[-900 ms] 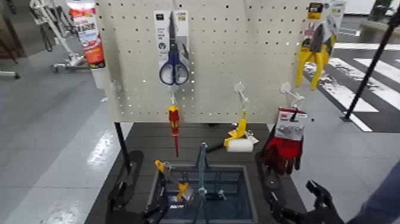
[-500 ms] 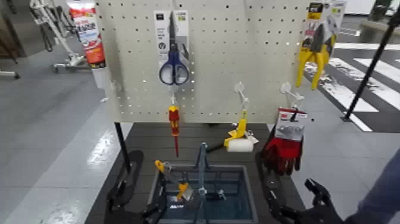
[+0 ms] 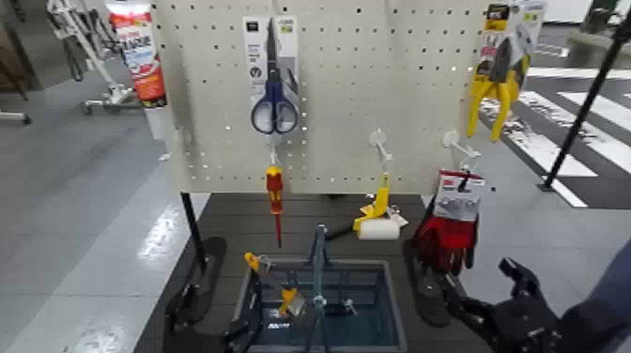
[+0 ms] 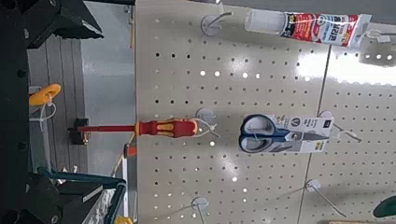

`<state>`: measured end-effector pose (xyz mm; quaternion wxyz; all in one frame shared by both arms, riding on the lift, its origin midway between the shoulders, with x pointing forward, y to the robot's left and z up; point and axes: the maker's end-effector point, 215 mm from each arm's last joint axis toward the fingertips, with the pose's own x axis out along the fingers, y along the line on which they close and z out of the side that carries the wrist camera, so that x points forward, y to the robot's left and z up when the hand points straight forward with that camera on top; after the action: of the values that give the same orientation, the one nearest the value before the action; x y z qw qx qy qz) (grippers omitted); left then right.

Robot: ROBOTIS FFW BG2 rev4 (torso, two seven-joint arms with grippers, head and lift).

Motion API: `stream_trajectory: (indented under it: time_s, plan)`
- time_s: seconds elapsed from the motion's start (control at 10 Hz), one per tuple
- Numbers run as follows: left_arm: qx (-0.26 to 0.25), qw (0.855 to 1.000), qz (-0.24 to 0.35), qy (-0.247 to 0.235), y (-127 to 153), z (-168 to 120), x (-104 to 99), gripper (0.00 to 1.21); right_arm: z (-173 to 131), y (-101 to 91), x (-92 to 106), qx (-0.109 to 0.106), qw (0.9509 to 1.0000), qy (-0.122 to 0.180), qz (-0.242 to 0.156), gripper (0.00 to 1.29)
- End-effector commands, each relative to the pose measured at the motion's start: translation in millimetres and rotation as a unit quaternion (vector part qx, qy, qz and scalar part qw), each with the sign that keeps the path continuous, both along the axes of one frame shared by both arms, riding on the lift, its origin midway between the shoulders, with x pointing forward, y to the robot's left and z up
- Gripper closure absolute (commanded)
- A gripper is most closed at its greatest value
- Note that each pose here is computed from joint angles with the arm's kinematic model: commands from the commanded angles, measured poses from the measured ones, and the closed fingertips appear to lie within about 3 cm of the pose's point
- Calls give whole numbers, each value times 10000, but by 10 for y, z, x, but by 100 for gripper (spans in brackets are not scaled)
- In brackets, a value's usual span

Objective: Put the red colored gloves into the crate.

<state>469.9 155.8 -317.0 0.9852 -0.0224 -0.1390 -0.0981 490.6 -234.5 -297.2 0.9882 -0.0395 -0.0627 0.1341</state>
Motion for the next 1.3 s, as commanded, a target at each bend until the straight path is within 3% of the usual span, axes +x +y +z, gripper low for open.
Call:
stream_trajectory:
  time_s: [0.1,0.3,0.6,0.9,1.3]
  plan:
    - [-33,10000,8,-16,-18,5,-1,13,222,-324,287,-145,9998,-61,-114,12]
    - [-32,10000,-7,-17,-30,5,1,13,355,-596,511,-229,9997,17,-122,9]
    - [-37,10000,-21,-25,-46,13,4,12,554,-791,792,-436,9990,-2,31,9]
    - [-32,10000,-31,-33,-57,20,7,7,546,-815,1079,-440,9974,194,530,9]
    - [6,10000,-47,-53,-71,24,1,7,535,-571,1341,-306,9916,349,1209,9]
